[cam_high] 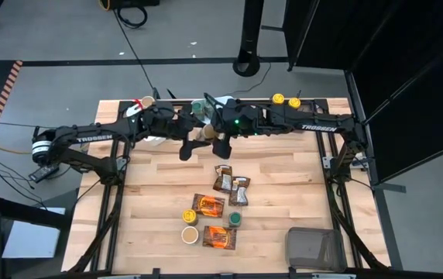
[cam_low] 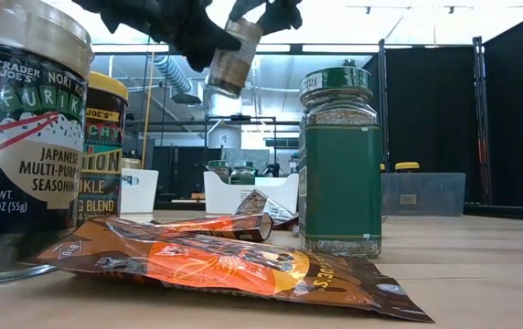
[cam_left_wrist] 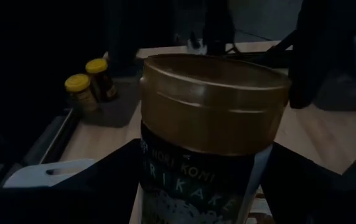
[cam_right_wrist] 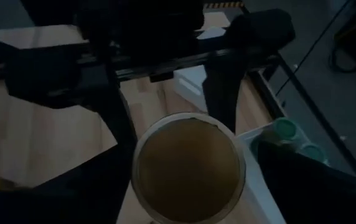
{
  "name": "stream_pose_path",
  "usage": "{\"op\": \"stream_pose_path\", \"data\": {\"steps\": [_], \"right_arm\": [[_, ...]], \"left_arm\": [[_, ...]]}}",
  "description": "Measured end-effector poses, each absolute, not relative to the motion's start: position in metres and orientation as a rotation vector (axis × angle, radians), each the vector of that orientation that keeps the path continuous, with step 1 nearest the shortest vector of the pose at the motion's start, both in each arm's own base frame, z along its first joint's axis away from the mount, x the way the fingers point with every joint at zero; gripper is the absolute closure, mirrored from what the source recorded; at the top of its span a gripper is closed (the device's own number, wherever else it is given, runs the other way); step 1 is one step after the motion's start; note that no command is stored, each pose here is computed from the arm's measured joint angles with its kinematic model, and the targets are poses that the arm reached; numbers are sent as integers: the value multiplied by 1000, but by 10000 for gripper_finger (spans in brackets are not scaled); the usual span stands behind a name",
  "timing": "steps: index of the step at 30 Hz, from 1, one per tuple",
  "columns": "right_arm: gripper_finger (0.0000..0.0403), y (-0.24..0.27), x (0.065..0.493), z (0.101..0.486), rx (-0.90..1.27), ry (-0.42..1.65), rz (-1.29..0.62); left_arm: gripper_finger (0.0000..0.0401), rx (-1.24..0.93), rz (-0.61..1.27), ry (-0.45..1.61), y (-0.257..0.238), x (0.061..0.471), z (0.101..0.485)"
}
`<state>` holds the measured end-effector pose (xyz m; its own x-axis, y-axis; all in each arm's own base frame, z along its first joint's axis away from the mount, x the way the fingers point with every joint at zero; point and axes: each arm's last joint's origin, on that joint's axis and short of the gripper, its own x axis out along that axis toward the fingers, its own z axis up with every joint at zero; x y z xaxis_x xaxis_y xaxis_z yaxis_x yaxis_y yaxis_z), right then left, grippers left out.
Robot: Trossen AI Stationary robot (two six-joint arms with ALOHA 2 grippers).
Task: Sort spices by type
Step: Put the right gold seasoning bottle into the left white bin
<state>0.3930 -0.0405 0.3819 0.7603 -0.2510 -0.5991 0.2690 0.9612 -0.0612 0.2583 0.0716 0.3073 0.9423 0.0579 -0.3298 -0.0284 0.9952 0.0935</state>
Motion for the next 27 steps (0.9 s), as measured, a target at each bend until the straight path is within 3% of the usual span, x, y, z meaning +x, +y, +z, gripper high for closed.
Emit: {"op": "stream_pose_path", "data": {"steps": [5,11,20,27], "right_arm": [[38,-41,393,382,-15,649,-276],[52,-49,389,384,-93,671,-360],[78,-68,353,422,-51,566,-460],[83,-67,331,443,-42,510,-457]], "left_arm": [[124,89,56,368,71,257,305],[124,74,141,423,77,254,301],[122,-77,491,376,111,238,306],[121,-150,835,289,114,205,274]]}}
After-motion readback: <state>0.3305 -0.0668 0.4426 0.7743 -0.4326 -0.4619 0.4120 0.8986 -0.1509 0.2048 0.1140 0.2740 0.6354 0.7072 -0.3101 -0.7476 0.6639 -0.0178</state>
